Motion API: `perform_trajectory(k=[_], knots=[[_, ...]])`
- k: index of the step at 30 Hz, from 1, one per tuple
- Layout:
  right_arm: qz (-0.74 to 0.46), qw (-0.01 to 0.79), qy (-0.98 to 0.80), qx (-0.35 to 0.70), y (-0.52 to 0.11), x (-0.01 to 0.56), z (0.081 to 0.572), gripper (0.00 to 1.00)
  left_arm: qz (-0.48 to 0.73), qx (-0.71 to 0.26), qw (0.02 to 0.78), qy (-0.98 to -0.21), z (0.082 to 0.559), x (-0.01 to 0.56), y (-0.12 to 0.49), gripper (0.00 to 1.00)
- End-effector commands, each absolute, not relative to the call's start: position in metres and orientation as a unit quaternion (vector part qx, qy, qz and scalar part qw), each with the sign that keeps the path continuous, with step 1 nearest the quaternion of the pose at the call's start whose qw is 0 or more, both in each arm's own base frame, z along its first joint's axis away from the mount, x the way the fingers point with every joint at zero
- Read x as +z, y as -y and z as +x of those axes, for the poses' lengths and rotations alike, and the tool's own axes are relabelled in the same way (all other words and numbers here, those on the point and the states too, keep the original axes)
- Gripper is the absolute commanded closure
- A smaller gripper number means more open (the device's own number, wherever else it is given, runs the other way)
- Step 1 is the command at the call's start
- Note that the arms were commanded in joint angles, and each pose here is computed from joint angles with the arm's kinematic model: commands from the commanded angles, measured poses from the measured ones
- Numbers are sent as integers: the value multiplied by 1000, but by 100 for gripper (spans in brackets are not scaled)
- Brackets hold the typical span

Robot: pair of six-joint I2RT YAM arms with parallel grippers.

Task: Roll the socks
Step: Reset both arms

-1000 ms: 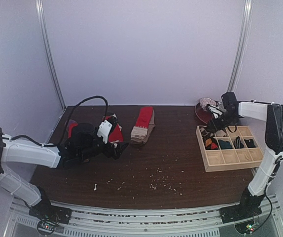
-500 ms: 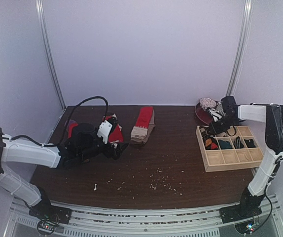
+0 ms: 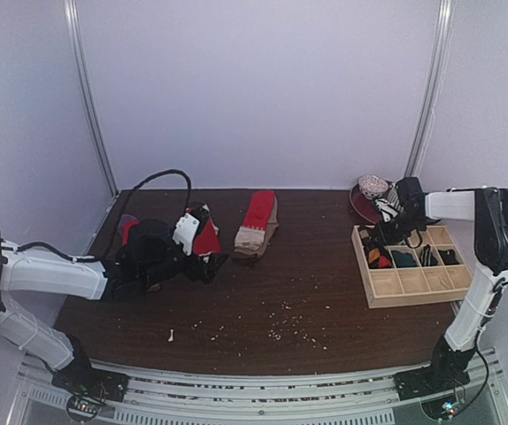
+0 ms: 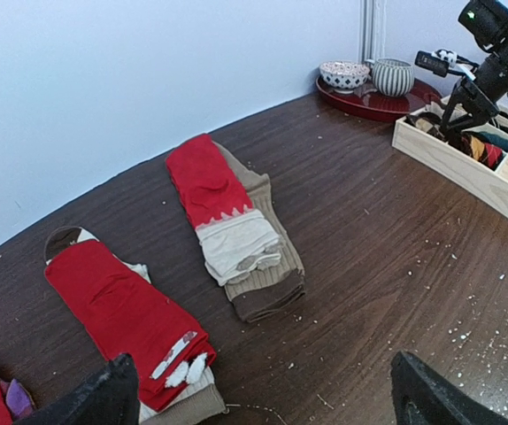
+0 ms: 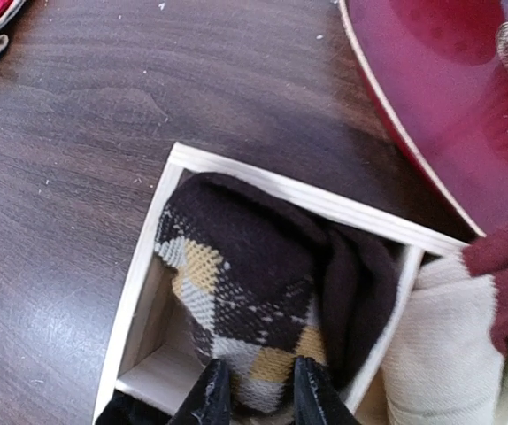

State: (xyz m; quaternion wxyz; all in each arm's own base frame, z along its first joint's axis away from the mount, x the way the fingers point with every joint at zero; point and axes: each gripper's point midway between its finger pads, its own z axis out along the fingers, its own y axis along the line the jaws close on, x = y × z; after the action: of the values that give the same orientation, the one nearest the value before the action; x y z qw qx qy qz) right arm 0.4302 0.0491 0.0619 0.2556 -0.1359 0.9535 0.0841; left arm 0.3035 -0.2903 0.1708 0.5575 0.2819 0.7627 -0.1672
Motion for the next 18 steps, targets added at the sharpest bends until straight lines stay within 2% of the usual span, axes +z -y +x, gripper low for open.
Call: perform_trajectory(k=[1, 8, 16, 17, 18], knots=[[-123, 292, -945, 80, -46, 118, 435, 73, 232, -178, 582, -759, 311, 206, 285, 2], [-82, 364, -923, 90, -46, 180, 431, 66, 156, -138, 576, -791, 325, 211, 263, 2], [-66, 405, -904, 117, -52, 206, 408, 51, 78, -101, 581, -804, 330, 221, 234, 2], [-65, 407, -903, 117, -52, 207, 406, 47, 77, -98, 580, -805, 329, 221, 233, 2], [-65, 411, -902, 118, -52, 210, 404, 28, 75, -98, 580, -805, 329, 223, 232, 2]])
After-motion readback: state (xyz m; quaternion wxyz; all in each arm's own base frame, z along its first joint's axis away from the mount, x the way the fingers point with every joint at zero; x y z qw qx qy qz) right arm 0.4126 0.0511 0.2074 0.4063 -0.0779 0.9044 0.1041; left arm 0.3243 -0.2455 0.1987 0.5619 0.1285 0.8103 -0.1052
